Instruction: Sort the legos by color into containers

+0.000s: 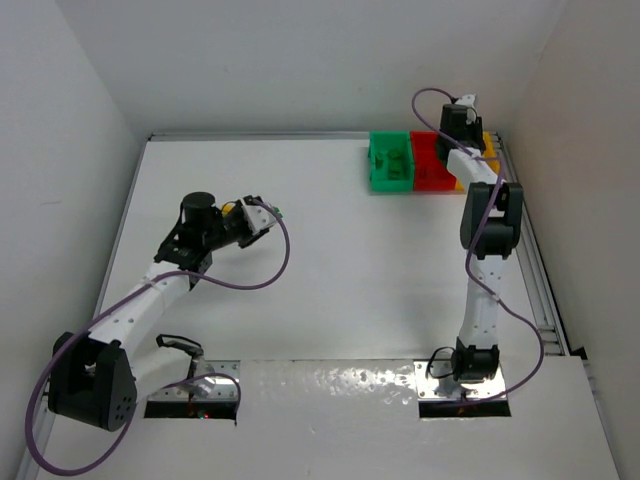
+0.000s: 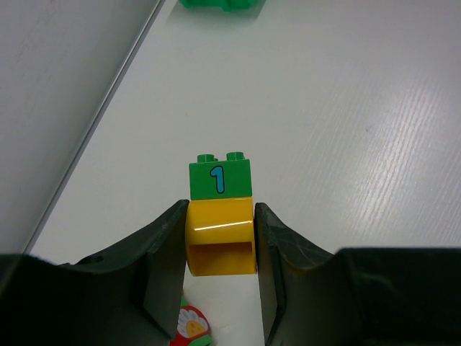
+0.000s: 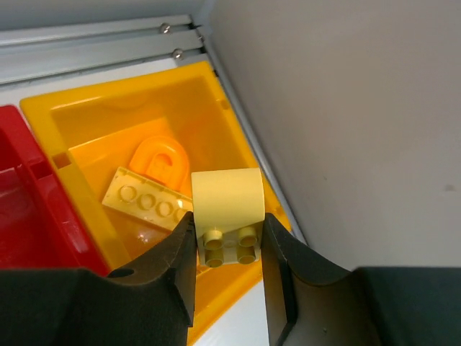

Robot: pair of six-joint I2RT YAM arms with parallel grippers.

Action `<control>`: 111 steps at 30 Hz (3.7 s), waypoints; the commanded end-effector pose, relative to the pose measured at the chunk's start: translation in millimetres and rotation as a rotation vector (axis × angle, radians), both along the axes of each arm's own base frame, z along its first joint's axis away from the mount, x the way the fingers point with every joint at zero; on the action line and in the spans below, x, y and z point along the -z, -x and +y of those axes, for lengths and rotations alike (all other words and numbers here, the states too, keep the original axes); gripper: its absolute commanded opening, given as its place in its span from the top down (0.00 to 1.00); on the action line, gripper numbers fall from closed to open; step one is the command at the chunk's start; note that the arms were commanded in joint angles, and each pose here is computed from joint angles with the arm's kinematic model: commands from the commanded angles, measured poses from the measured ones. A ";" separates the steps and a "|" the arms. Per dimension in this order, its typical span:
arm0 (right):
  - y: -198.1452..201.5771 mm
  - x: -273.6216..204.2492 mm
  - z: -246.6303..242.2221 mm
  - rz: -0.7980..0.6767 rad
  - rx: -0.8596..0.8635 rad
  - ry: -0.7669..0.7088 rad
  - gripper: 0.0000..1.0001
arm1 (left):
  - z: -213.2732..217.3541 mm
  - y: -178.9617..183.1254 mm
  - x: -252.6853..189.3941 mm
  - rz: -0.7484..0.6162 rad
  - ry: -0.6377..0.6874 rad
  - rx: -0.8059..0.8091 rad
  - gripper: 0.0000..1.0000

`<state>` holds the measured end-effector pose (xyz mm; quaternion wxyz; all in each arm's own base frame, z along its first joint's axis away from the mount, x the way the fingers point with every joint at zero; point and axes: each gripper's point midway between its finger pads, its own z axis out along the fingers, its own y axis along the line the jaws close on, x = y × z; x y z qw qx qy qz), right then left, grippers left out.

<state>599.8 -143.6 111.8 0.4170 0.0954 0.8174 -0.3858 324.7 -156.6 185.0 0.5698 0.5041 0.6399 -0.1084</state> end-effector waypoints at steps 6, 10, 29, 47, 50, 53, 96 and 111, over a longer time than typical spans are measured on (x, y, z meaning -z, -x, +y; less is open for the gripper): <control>-22.8 -11.4 7.8 -0.054 -0.112 -0.101 0.58 | -5.8 -7.5 -15.4 -0.049 0.034 0.017 1.00; -19.4 -23.8 4.7 -0.069 -0.089 -0.091 0.47 | -7.3 -7.2 -16.4 -0.051 0.039 0.025 1.00; 43.8 -81.8 90.8 -0.157 -0.141 -0.323 0.28 | -24.1 4.8 -29.8 -0.153 0.026 0.191 1.00; 250.3 -114.1 499.1 0.084 -1.954 -0.701 0.12 | -52.0 33.4 -56.2 -0.026 0.097 0.422 1.00; 267.9 -118.8 496.6 0.100 -2.041 -0.680 0.26 | -56.3 48.0 -50.2 0.076 0.135 0.466 1.00; 280.0 -123.3 491.2 0.099 -2.060 -0.673 0.26 | -57.2 47.3 -45.8 0.106 0.137 0.469 1.00; 291.7 -85.7 483.9 0.169 -2.012 -0.455 1.00 | -55.8 37.4 -44.4 0.135 0.113 0.440 1.00; 133.9 -75.6 331.3 -0.036 -1.249 -0.392 1.00 | -49.8 22.6 -35.2 0.150 0.125 0.365 1.00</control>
